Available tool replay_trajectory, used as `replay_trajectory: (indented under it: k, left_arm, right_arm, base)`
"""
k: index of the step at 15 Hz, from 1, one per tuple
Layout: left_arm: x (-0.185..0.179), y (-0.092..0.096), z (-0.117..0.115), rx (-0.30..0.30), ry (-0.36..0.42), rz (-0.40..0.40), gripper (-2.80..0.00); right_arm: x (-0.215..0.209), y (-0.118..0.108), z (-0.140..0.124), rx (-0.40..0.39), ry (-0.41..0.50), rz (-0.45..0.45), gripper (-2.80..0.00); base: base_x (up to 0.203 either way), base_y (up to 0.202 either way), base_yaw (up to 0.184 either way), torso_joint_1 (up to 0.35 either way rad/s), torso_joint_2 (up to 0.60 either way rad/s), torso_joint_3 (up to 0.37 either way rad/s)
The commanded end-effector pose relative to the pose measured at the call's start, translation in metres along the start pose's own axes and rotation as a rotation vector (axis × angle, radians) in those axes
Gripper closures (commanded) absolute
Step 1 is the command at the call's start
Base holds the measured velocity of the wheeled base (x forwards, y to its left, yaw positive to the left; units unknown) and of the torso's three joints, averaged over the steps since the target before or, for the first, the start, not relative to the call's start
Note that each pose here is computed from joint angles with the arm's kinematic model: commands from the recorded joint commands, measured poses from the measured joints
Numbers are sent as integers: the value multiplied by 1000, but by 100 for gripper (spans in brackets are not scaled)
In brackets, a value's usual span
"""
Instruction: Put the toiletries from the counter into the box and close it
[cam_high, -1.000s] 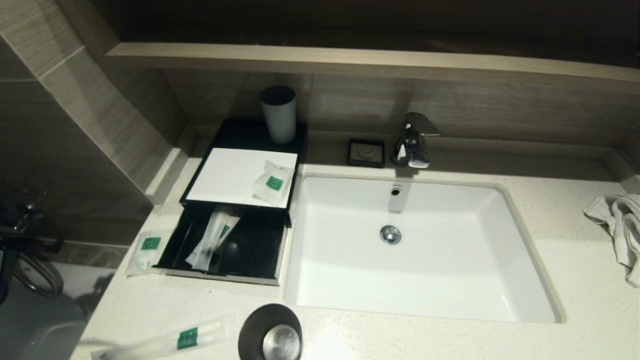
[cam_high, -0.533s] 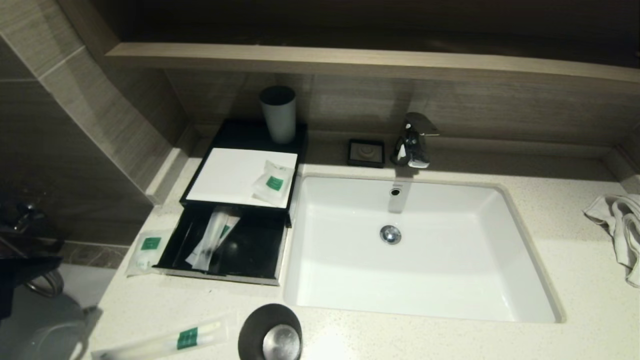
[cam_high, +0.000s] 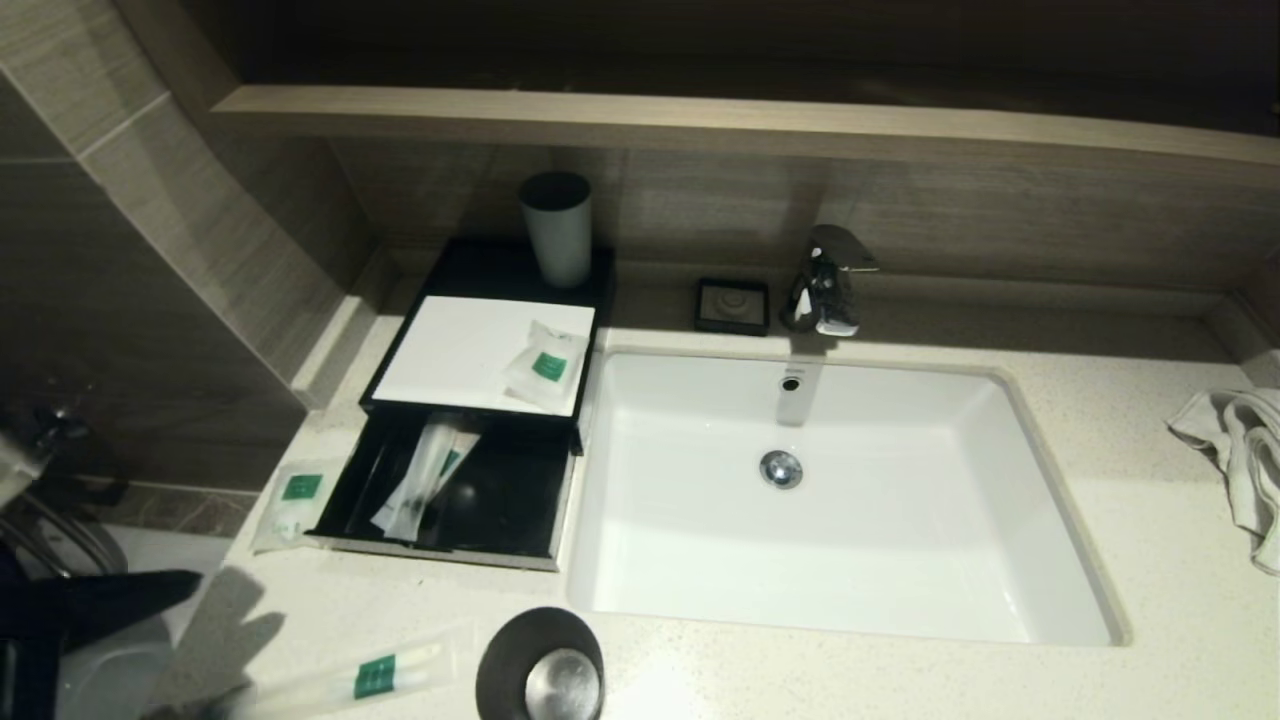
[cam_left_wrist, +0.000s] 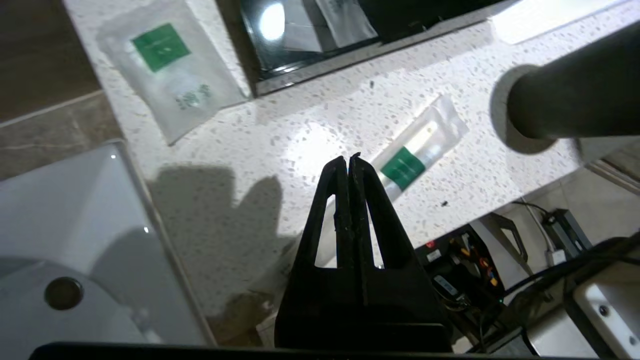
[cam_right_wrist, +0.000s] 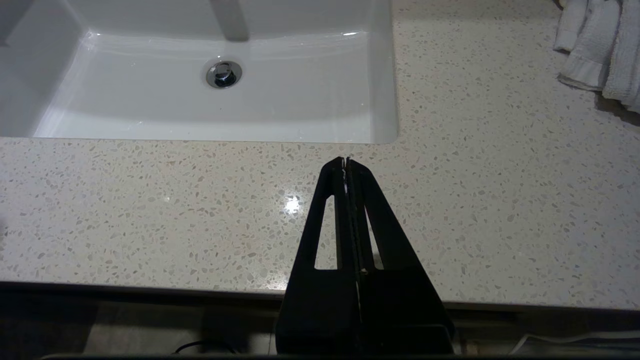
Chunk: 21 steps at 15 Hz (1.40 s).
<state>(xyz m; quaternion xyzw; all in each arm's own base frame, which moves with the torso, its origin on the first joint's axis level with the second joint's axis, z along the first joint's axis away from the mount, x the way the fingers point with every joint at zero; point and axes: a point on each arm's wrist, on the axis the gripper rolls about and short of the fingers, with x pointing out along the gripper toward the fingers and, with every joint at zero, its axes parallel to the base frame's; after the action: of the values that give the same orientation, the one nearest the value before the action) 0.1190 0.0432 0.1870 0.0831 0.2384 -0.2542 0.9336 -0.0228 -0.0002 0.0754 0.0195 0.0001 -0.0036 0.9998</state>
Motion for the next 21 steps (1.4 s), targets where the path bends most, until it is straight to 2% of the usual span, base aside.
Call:
replay_trajectory:
  k: [1,11,16,19,21]
  left_arm:
    - [5,-10,-9,8,11,-48,0]
    - [9,-34,-42,59,67,-106,0]
    - [14,-42,-55,149,148,-103,0]
    - [15,-45,-62,178,167,-114,0]
    - [16,-49,-70,234,188,-130,0]
  right_arm:
    - [0,0,0,1,1,0,0]
    - [0,0,0,1,1,0,0]
    - [0,0,0,1,1,0,0]
    - [0,0,0,1,1,0,0]
    - [0,0,0,1,1,0,0]
  base:
    - [0,0,0,0,0,0]
    - [0,0,0,0,0,0]
    - [0,0,0,0,0,0]
    - [0,0,0,0,0,0]
    - [0,0,0,0,0,0]
